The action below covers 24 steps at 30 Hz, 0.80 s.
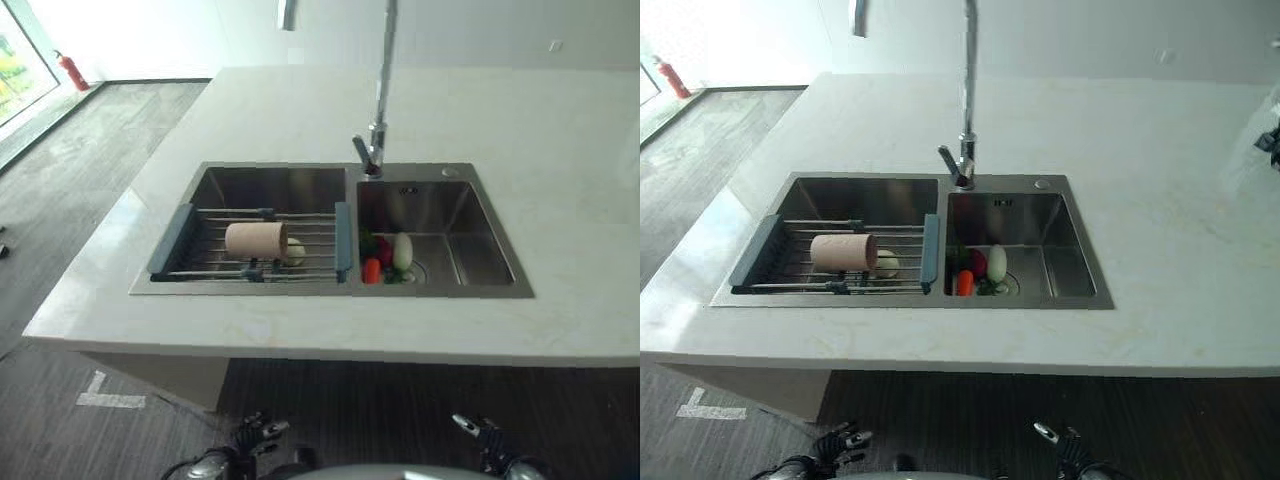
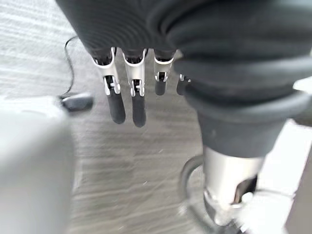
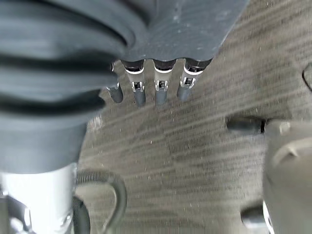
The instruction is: Place the dishes in the dishwasher.
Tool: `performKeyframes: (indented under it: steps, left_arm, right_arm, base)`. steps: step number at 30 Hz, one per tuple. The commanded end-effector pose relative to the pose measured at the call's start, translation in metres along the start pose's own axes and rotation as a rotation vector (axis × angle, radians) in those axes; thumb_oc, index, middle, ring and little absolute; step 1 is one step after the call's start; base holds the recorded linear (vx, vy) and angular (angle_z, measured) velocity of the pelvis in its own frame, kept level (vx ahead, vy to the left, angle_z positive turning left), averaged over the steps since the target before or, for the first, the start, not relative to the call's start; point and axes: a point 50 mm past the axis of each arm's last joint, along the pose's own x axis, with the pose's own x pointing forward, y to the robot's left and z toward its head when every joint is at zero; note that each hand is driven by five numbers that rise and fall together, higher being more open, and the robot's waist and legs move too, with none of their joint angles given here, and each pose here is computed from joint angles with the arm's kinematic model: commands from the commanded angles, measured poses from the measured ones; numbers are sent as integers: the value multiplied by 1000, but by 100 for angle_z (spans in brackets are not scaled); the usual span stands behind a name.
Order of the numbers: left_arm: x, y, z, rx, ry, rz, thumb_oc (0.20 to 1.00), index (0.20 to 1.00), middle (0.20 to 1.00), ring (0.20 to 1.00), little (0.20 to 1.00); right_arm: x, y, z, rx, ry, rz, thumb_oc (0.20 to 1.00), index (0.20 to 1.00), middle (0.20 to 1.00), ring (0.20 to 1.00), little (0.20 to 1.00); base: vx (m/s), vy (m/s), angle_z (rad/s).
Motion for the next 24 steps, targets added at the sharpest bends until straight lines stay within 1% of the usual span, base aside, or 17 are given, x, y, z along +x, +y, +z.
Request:
performKeyframes:
  steps: [1, 5, 7, 8, 9, 10, 11, 12, 13, 15, 17, 20, 21, 24]
  left_arm:
    - [8, -14, 26, -34, -107, -42, 1000, 1000, 1000, 1000, 1000]
    - [3, -1, 39, -142, -215, 16, 1000, 1000, 1000, 1000, 1000]
    - [-1, 7, 48, -253, -285, 48, 1000, 1000, 1000, 1000, 1000]
    - [-5, 13, 54, -339, -348, 72, 1000, 1000, 1000, 1000, 1000]
    - [-7, 16, 56, -371, -379, 87, 1000, 1000, 1000, 1000, 1000]
    - [-10, 22, 60, -459, -436, 118, 1000, 1000, 1000, 1000, 1000]
    - [-17, 37, 62, -557, -504, 196, 1000, 1000, 1000, 1000, 1000]
    - [-20, 42, 61, -577, -511, 215, 1000, 1000, 1000, 1000, 1000]
    - [-27, 56, 60, -628, -551, 286, 1000, 1000, 1000, 1000, 1000]
    - [-33, 69, 58, -673, -572, 328, 1000, 1000, 1000, 1000, 1000]
    - [-53, 104, 58, -776, -650, 443, 1000, 1000, 1000, 1000, 1000]
    - [-76, 137, 62, -816, -726, 571, 1000, 1000, 1000, 1000, 1000]
    - [-79, 141, 63, -819, -735, 589, 1000, 1000, 1000, 1000, 1000]
    - [-100, 166, 71, -866, -808, 696, 1000, 1000, 1000, 1000, 1000]
  right_arm:
    - [2, -15, 35, -42, -121, -26, 1000, 1000, 1000, 1000, 1000]
    - [2, -18, 38, -19, -124, -48, 1000, 1000, 1000, 1000, 1000]
    - [1, -22, 35, -1, -114, -62, 1000, 1000, 1000, 1000, 1000]
    - [0, -25, 31, 30, -105, -80, 1000, 1000, 1000, 1000, 1000]
    - [-1, -27, 30, 40, -102, -86, 1000, 1000, 1000, 1000, 1000]
    - [-2, -31, 27, 59, -97, -100, 1000, 1000, 1000, 1000, 1000]
    - [-3, -36, 25, 75, -96, -113, 1000, 1000, 1000, 1000, 1000]
    - [-4, -37, 25, 79, -97, -116, 1000, 1000, 1000, 1000, 1000]
    - [-4, -39, 26, 87, -99, -122, 1000, 1000, 1000, 1000, 1000]
    - [-4, -40, 27, 93, -101, -126, 1000, 1000, 1000, 1000, 1000]
    - [-4, -42, 29, 102, -106, -137, 1000, 1000, 1000, 1000, 1000]
    - [-3, -41, 31, 116, -113, -145, 1000, 1000, 1000, 1000, 1000]
    - [-3, -41, 32, 117, -115, -145, 1000, 1000, 1000, 1000, 1000]
    - [-1, -37, 31, 122, -115, -147, 1000, 1000, 1000, 1000, 1000]
  base:
    - [9, -2, 24]
    - [19, -16, 3]
    - [27, -43, -3]
    - [12, -54, -3]
    - [11, -77, 1]
    - [17, -81, 6]
    - [23, -77, 12]
    - [29, -67, 15]
    - [17, -39, 16]
    - [17, -31, 13]
    - [38, -25, 14]
    - [23, -6, 19]
    - [18, -4, 7]
    - [23, -5, 13]
